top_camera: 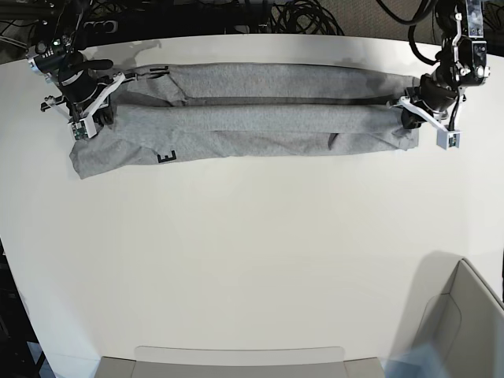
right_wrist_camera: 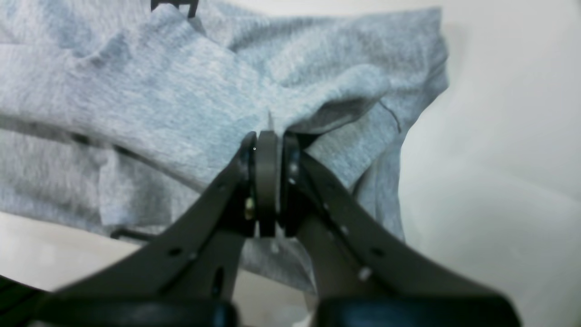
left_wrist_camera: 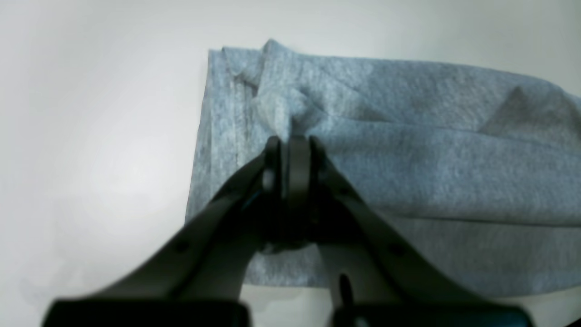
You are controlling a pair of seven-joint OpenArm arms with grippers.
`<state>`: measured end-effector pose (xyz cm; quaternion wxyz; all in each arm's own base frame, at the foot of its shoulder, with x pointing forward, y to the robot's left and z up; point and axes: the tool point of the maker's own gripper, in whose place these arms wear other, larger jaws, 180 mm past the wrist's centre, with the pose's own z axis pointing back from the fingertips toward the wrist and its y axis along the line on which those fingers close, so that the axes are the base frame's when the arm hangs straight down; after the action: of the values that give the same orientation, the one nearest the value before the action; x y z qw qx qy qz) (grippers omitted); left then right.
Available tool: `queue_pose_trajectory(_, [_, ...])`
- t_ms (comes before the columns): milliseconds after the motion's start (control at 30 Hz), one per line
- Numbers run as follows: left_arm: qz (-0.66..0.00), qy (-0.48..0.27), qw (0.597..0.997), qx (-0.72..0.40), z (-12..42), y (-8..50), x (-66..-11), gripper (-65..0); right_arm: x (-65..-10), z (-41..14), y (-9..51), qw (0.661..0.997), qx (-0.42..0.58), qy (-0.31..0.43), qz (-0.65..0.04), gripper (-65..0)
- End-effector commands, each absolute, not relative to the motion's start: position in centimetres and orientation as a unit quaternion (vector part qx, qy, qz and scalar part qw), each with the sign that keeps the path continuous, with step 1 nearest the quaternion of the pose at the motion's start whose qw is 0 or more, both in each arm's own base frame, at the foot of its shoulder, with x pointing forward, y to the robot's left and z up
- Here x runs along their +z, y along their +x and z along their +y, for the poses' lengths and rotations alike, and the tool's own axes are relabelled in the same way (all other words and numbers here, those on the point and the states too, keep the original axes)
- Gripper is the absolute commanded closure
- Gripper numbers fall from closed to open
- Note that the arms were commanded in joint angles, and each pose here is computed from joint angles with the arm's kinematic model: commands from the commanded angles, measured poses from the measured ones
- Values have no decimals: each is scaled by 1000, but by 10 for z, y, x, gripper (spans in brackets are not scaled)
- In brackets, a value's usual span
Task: Fold the T-shirt properly
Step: 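Release the hem with the left gripper and regrasp the shirt end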
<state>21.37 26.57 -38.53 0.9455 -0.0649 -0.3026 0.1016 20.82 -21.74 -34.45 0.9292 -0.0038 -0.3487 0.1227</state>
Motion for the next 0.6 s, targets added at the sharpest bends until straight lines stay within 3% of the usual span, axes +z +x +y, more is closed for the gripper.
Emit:
queue_pose_trajectory(0, [-317,-56,942,96,272,219,-377,0,-337,-217,213,922,125,-4,-365,0])
queue_pose_trajectory(100, [-311,-50,944,97,274,216,-382,0,-340,-217,212,924,123,-1,-361,0])
queue_pose_trajectory(200, [-318,-32,943,86,277,218,-379,-94,-341,-217,212,925,122,-1,-360,0])
queue_pose_trajectory(300, [-341,-28,937,69,271,219,-363,-184,-341,-217,212,925,122,-1,-360,-83])
queue_pose_trajectory(433, [-380,-25,923,58,268,221,-337,-194,-341,-216,212,924,123,2,-361,-192])
queue_pose_trajectory(567, [-371,-27,926,60,269,219,-344,-202,-340,-217,214,924,125,0,-362,-211])
